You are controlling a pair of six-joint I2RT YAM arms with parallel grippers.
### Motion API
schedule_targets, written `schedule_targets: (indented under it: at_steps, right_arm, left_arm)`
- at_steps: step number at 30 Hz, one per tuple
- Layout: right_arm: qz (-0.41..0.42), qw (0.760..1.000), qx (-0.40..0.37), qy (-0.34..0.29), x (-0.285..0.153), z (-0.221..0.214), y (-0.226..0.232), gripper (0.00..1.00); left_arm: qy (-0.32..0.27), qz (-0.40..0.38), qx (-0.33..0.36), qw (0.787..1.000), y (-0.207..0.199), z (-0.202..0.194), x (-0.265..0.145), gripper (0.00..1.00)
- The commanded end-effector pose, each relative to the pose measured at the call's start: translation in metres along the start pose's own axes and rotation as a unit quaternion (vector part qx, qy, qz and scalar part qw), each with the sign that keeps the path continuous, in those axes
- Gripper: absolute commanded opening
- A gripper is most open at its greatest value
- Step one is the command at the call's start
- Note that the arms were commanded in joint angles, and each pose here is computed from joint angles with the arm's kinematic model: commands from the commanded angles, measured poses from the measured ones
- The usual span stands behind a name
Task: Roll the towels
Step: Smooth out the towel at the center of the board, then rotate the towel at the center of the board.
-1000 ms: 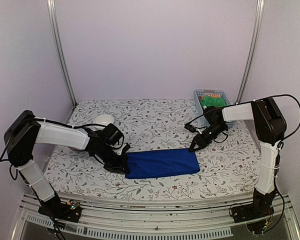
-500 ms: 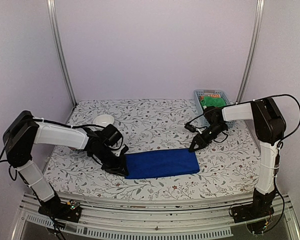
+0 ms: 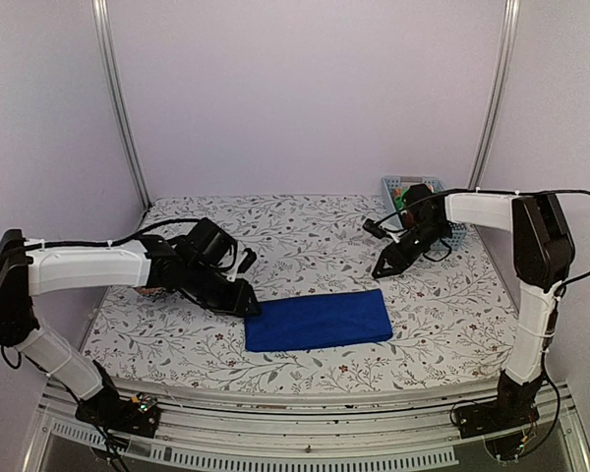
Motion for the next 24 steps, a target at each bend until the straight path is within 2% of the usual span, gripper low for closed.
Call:
schedule_targets:
  at_steps: [1, 7, 10, 15, 22, 24]
  right_arm:
    - [-0.025, 0.999, -0.02, 0.038, 0.014, 0.0, -0.015, 0.39]
    - [-0.038, 0.996, -0.039, 0.07, 0.036, -0.006, -0.014, 0.38]
    - [-0.041, 0.995, -0.042, 0.084, 0.043, -0.013, -0.01, 0.35]
    - [-0.042, 0.993, -0.037, 0.099, 0.046, -0.024, -0.007, 0.29]
    - [-0.027, 0.993, -0.026, 0.108, 0.048, -0.041, 0.001, 0.2]
    - [-0.018, 0.993, -0.019, 0.112, 0.05, -0.047, 0.003, 0.14]
  left_arm:
    - [-0.061, -0.049, 0.072, 0.994, -0.035, 0.009, 0.014, 0.35]
    - [-0.078, -0.054, 0.079, 0.992, -0.039, 0.019, 0.04, 0.32]
    - [-0.051, -0.047, 0.074, 0.995, -0.033, 0.016, 0.061, 0.3]
    - [0.003, 0.03, 0.042, 0.999, -0.001, 0.004, 0.097, 0.3]
    - [0.024, 0.054, 0.033, 0.998, 0.02, 0.006, 0.11, 0.29]
    - [0.024, 0.058, 0.036, 0.997, 0.022, 0.009, 0.111, 0.29]
Point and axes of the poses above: each gripper's point midway between its finger pads, its own x axis out along the fingers, its own y axis along the line the jaws close on, z = x × y, the point moved 8 cm from there along -x, back along the fingers, and after that the axes turned 2 degrees about -x, right-handed, at the moved point
